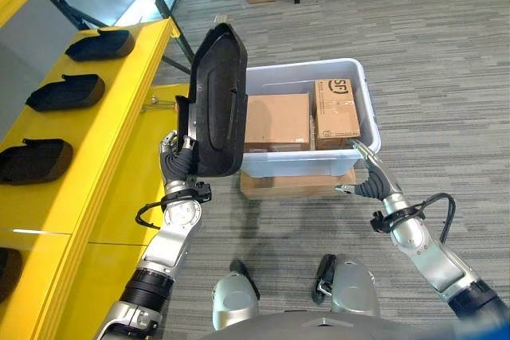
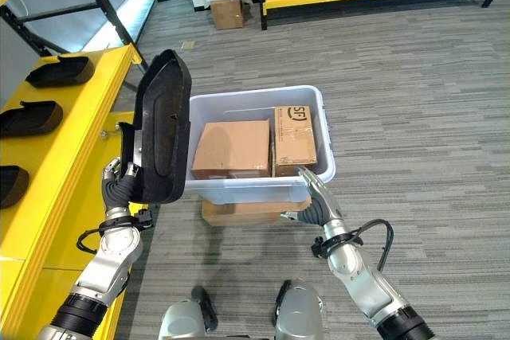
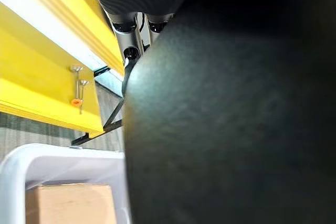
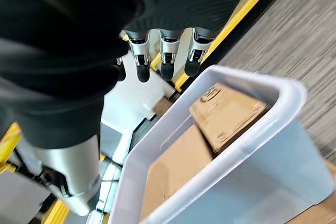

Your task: Move parts from the plastic box to the shelf.

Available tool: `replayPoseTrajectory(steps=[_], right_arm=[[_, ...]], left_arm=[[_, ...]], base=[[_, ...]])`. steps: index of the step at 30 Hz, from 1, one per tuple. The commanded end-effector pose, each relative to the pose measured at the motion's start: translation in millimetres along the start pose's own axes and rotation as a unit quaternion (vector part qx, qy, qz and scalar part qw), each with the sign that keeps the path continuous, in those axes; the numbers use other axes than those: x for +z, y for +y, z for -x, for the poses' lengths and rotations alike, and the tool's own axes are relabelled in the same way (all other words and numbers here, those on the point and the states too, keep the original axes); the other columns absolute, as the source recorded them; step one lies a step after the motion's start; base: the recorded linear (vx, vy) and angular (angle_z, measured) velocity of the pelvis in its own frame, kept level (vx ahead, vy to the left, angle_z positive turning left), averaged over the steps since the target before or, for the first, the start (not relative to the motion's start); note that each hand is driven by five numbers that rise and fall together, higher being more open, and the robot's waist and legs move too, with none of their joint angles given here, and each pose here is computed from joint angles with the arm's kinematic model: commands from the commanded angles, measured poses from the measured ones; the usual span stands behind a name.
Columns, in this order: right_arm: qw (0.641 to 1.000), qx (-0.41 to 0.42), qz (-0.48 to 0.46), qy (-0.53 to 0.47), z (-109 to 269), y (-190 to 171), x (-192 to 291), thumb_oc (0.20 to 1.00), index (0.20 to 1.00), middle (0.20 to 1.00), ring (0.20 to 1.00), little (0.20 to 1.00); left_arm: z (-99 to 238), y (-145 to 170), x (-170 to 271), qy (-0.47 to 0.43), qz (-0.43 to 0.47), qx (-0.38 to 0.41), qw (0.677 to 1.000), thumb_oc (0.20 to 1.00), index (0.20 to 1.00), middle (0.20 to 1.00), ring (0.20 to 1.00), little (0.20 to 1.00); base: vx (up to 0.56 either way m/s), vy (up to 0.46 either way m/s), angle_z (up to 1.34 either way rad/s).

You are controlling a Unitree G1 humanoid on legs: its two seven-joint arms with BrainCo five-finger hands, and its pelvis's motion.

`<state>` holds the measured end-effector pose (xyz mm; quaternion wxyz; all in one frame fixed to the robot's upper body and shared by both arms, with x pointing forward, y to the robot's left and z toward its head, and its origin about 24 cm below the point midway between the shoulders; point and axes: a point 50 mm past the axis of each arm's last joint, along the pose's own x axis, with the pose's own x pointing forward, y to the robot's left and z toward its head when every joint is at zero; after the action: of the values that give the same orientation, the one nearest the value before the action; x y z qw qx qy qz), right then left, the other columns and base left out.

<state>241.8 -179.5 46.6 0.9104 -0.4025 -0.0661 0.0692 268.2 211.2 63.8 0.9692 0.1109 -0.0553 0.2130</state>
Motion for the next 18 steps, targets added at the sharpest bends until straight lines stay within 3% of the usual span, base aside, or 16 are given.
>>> replayPoseTrajectory(steps=[1,8,18], right_arm=[[0.992,-0.058,-0.018,-0.108,-17.8,-18.0,38.6,1.000,1.000,1.000,1.000,1.000],[0.993,-0.061,-0.039,-0.097,-22.2,-10.2,40.5,1.000,1.000,1.000,1.000,1.000],[0.982,-0.009,-0.067,-0.177,-27.4,7.8,78.1,1.000,1.000,1.000,1.000,1.000]], left_arm=[[-12.3,11.1,36.5,-0.087,0.053,-0.002,0.995,0.200,0.200,0.200,0.200,0.200],[-6.8,10.2,33.9,-0.087,0.034,-0.023,0.995,0.200,0.200,0.200,0.200,0.200],[2.7,14.2,22.3,-0.064,-0.020,-0.071,0.995,0.200,0.200,0.200,0.200,0.200]], base=[[-0.20,0.038,1.22],[-0.10,0.319,1.13],[-0.07,0.225,0.37]])
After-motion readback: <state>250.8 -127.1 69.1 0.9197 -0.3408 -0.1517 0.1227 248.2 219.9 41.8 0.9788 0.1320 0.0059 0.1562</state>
